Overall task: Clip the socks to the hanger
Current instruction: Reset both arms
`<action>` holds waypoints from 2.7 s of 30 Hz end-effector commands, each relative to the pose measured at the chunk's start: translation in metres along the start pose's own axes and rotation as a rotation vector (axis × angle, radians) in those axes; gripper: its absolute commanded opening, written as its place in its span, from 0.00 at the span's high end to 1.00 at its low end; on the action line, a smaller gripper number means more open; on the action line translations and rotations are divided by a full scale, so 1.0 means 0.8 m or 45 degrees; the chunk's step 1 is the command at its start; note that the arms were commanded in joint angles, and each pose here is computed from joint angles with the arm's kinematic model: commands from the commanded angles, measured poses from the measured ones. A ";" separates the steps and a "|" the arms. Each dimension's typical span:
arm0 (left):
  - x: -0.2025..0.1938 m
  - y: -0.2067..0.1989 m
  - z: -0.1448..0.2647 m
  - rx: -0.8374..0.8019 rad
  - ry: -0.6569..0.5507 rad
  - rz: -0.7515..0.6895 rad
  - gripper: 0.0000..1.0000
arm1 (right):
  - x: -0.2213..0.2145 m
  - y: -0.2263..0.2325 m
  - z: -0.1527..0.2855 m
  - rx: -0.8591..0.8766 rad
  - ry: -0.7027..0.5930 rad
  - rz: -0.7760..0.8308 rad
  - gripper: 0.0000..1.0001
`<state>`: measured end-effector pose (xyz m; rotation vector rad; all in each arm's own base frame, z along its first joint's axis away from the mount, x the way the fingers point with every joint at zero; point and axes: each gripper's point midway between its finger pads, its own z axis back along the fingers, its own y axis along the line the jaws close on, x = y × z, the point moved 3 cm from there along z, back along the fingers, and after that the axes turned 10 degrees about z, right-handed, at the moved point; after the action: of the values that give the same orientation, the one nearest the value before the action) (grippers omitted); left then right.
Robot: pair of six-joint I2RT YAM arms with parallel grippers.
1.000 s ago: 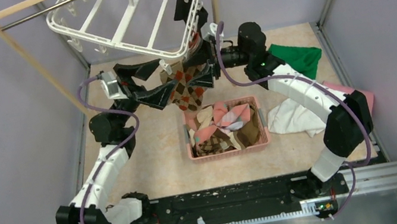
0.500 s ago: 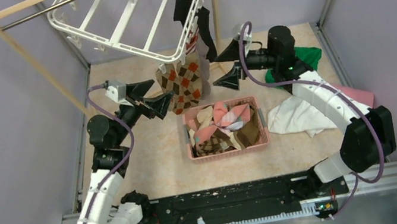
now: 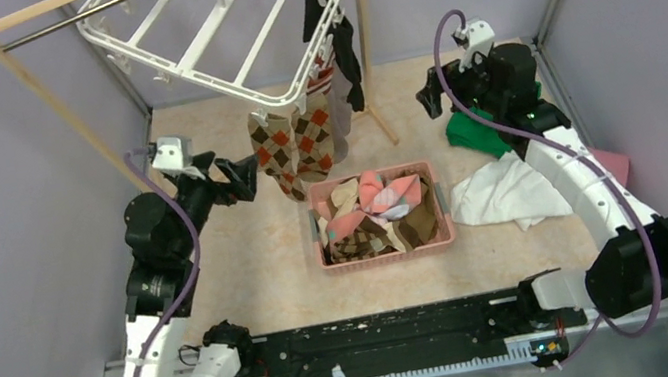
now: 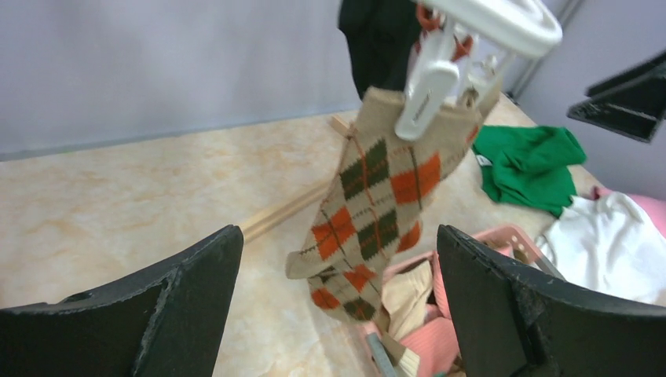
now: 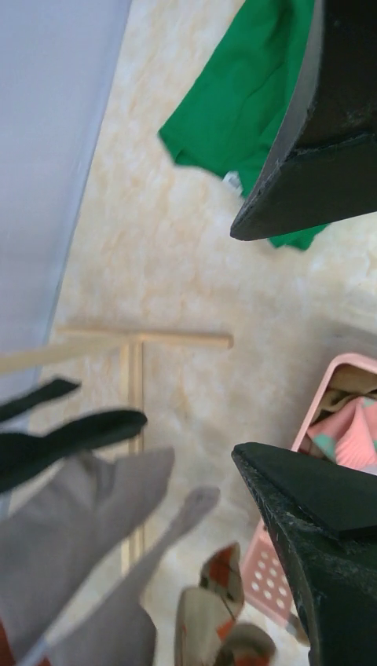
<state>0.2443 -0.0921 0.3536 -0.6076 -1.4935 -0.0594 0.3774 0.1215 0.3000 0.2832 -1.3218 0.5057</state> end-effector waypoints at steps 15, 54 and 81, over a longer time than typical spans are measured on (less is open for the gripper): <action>0.128 -0.017 0.067 0.303 -0.079 0.054 0.01 | 0.110 -0.035 0.137 -0.452 -0.269 0.027 0.02; 0.157 -0.058 0.129 0.110 -0.340 0.133 0.01 | 0.150 -0.037 0.151 -0.476 -0.374 -0.030 0.02; 0.119 -0.042 0.117 0.122 -0.324 0.196 0.01 | 0.137 -0.040 0.138 -0.474 -0.343 -0.011 0.02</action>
<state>0.1596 -0.0507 0.4407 -0.6359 -1.6299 0.2171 0.3143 0.0613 0.4248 0.0475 -1.5992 0.2054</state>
